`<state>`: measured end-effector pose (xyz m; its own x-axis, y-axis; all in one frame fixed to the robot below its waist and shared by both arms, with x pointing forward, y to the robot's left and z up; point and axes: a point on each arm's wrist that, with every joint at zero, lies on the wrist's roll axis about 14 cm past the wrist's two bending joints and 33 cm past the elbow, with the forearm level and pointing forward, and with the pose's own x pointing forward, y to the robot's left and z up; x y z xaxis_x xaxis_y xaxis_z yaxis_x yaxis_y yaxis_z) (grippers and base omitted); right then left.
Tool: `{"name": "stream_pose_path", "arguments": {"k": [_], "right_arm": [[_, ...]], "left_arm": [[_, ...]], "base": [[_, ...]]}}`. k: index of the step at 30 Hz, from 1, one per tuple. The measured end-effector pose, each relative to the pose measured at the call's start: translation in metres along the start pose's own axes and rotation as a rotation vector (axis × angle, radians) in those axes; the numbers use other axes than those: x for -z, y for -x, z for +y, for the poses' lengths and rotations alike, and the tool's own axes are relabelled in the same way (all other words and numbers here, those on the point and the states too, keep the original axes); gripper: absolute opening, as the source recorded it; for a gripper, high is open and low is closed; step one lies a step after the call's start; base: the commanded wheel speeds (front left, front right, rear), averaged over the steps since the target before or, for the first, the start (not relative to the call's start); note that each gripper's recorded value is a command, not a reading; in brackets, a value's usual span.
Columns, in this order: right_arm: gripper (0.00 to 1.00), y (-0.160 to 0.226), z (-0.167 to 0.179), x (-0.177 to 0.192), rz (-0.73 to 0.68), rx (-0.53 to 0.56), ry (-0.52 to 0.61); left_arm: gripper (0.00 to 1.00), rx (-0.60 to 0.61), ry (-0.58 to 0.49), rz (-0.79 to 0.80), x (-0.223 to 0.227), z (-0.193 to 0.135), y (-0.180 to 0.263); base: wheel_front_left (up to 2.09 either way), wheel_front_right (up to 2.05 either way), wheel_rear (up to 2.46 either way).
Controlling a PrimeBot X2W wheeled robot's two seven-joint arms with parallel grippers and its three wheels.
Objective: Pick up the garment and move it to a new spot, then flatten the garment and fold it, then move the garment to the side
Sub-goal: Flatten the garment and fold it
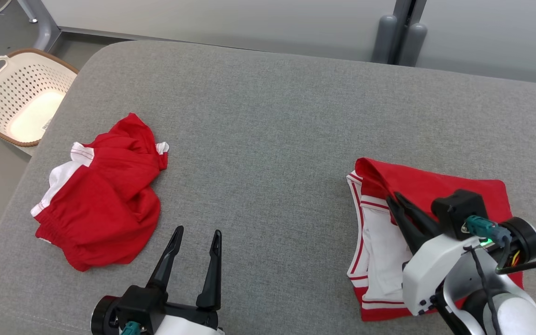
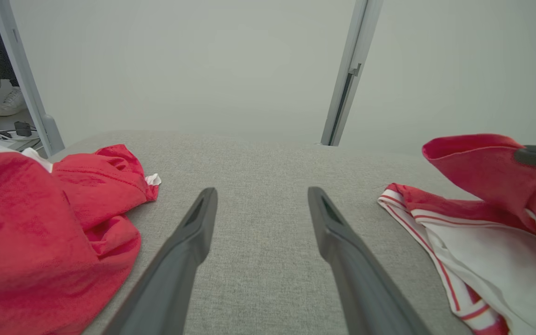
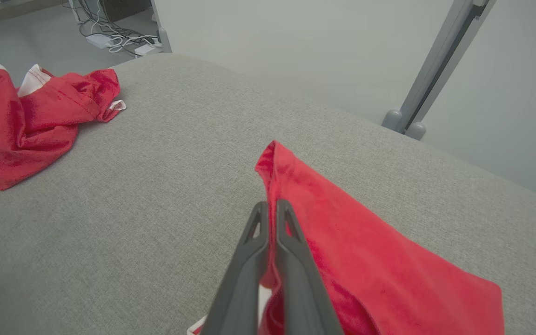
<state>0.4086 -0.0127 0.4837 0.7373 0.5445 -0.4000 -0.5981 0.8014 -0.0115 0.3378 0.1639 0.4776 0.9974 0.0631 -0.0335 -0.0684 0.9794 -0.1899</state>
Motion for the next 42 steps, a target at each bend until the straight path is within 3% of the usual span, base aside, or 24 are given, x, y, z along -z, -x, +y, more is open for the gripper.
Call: {"name": "stream_pose_path", "arguments": {"k": [4,5,6,7,14,16,22,25,32,36,42], "right_arm": [[0.0,0.002,0.017,0.003,0.016,-0.045,-0.015],[0.22,0.002,0.021,0.004,0.021,-0.057,-0.028],[0.83,0.003,0.023,0.006,0.032,-0.062,-0.029],[1.0,0.003,0.023,0.007,0.035,-0.062,-0.03],[1.0,0.015,0.018,-0.026,-0.128,-0.061,-0.122],[1.0,0.022,0.001,-0.039,-0.196,-0.021,-0.157],[1.0,0.057,-0.074,-0.052,-0.346,0.205,-0.113],[1.0,0.071,-0.094,-0.041,-0.382,0.273,-0.077],[1.0,0.093,-0.105,0.003,-0.451,0.344,-0.023],[1.0,0.099,-0.106,0.027,-0.441,0.387,-0.056],[1.0,0.113,-0.092,0.026,-0.475,0.403,-0.095]], "left_arm": [[1.0,-0.007,0.003,0.0,0.0,0.002,0.002],[1.0,-0.008,0.006,0.0,0.0,0.002,0.002],[1.0,-0.009,0.009,0.001,0.0,0.001,0.003],[1.0,-0.006,0.01,0.002,0.001,0.001,0.003],[1.0,0.022,0.013,0.007,0.003,-0.008,0.002],[1.0,0.036,0.015,0.005,0.002,-0.012,0.001],[1.0,0.066,0.016,-0.025,-0.006,-0.021,-0.005],[1.0,0.076,0.012,-0.043,-0.012,-0.025,-0.008],[1.0,0.059,0.017,-0.09,-0.026,-0.022,-0.005],[1.0,0.058,0.004,-0.115,-0.034,-0.02,0.0],[1.0,0.067,-0.034,-0.142,-0.041,-0.018,0.008]], "base": [[0.0,0.0,0.0],[0.0,0.0,0.0],[0.0,0.0,0.0],[0.0,0.0,0.0],[0.0,0.0,0.0],[0.0,0.0,0.0],[0.0,0.0,0.0],[0.0,0.0,0.0],[0.0,0.0,0.0],[0.0,0.0,0.0],[0.0,0.0,0.0]]}}
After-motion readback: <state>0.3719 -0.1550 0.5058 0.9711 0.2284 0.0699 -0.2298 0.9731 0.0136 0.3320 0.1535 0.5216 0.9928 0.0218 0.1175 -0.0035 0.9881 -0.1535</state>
